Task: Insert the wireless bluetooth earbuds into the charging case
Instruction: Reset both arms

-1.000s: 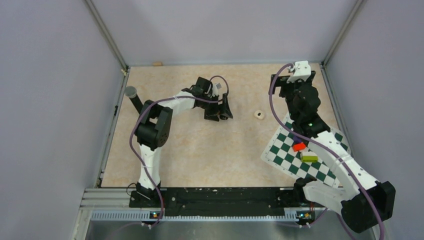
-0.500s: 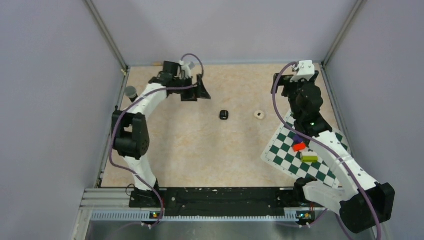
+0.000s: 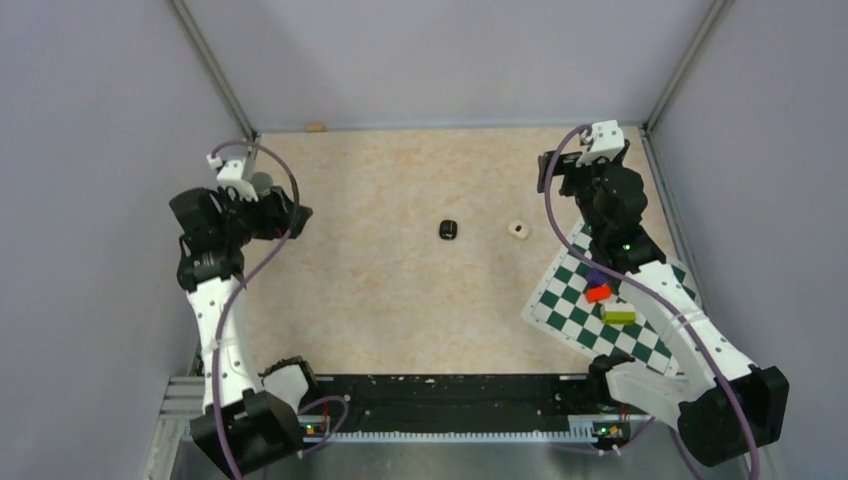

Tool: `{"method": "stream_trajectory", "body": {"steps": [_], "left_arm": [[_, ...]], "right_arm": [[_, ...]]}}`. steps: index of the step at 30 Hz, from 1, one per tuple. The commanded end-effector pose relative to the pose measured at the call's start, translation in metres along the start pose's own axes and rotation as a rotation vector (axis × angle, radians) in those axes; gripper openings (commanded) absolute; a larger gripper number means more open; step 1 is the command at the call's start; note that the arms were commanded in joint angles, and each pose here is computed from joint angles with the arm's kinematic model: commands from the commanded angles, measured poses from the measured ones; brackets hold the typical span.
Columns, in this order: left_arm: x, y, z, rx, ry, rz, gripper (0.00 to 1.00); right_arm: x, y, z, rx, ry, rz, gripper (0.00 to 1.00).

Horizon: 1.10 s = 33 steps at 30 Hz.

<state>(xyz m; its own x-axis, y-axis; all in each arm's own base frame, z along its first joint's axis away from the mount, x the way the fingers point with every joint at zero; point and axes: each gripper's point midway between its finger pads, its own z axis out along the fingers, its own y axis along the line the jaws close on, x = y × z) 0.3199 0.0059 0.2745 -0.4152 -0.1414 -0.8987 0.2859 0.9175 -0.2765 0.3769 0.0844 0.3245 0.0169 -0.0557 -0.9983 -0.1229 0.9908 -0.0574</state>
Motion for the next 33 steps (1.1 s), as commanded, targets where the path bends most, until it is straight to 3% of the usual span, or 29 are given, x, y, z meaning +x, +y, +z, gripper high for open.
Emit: {"method": "stream_trajectory", "body": {"steps": [1,8,11,14,16,24,27,33], "left_arm": [[0.023,0.005,0.003,0.006,-0.102,0.064,0.99],[0.009,-0.012,-0.010,0.037,-0.119,0.127,0.99],[0.013,-0.005,-0.003,-0.028,-0.034,0.170,0.99],[0.026,-0.021,0.014,-0.060,0.088,0.315,0.99],[0.027,-0.038,0.017,-0.046,0.092,0.397,0.99],[0.018,-0.111,-0.044,0.184,-0.076,0.542,0.99],[0.033,-0.113,-0.044,0.215,-0.054,0.506,0.99],[0.028,-0.093,-0.028,0.119,-0.099,0.422,0.99]], "right_arm": [[-0.016,0.017,0.000,-0.114,-0.046,-0.024,0.99],[-0.054,0.036,-0.033,-0.269,-0.113,-0.068,0.99],[-0.079,0.035,-0.059,-0.296,-0.170,-0.070,0.99],[-0.093,0.033,-0.084,-0.312,-0.143,-0.051,0.99],[-0.099,0.031,-0.102,-0.320,-0.157,-0.036,0.99],[-0.061,0.038,-0.136,-0.385,-0.135,-0.047,0.99],[-0.039,0.041,-0.133,-0.385,-0.109,-0.071,0.99],[-0.021,0.047,-0.128,-0.401,-0.121,-0.126,0.99]]}}
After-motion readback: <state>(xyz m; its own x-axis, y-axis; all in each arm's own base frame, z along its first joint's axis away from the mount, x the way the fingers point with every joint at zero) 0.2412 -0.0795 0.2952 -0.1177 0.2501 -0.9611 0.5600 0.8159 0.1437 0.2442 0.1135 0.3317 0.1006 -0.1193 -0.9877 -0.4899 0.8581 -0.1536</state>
